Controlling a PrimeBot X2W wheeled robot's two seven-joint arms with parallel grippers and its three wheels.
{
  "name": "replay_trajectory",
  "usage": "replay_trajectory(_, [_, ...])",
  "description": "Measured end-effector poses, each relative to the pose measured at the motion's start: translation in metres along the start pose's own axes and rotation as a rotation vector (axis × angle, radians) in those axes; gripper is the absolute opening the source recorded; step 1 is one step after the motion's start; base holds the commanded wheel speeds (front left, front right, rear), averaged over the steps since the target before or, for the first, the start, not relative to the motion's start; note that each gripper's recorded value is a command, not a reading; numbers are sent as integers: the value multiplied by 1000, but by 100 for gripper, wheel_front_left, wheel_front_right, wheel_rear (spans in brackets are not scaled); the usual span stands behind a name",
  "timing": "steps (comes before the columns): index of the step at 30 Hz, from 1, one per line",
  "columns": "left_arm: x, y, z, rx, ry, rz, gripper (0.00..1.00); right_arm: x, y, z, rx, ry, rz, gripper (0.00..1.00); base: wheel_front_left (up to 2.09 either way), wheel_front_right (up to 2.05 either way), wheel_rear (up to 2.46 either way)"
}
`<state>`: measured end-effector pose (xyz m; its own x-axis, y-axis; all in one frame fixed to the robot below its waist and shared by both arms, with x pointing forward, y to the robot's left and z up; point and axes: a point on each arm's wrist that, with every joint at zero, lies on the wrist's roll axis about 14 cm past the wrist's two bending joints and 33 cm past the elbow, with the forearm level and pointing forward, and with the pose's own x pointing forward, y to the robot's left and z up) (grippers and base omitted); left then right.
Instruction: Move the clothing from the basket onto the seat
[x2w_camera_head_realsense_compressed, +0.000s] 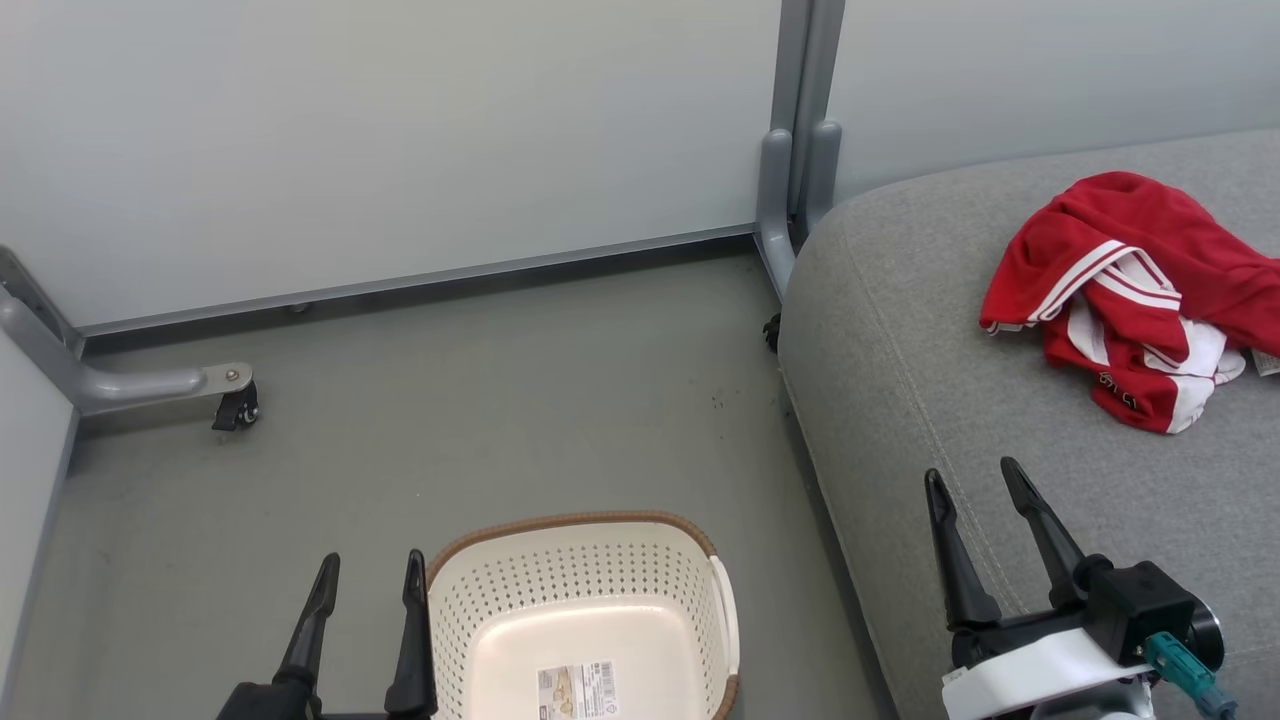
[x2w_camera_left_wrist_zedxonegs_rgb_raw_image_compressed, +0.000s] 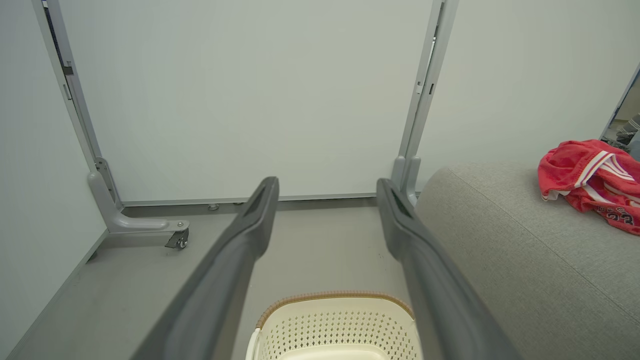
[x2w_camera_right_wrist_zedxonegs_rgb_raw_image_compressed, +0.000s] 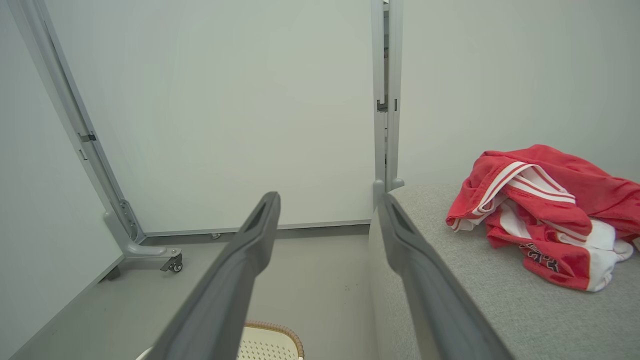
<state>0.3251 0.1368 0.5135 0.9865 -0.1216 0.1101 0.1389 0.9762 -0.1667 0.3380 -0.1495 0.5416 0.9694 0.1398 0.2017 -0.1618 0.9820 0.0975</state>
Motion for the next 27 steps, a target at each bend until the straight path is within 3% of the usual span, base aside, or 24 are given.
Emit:
replay_trajectory(8, [1,4,3,4,-11,18,100,5,10,-3,-16,9,38,100,0,0,0])
replay_trajectory(9, [0,5,3,8,-12,26,0,6,12,-4,-17,12,45,0,0,0,0])
replay_trajectory(15, [-8,8,-18,-2,58,38,0,-3,11,-24,7,77,31,0,0,0,0])
replay_trajectory(27, [-6,21,-27,-224,99,106,0,-2,-3,-32,231,106,-47,0,0,0,0])
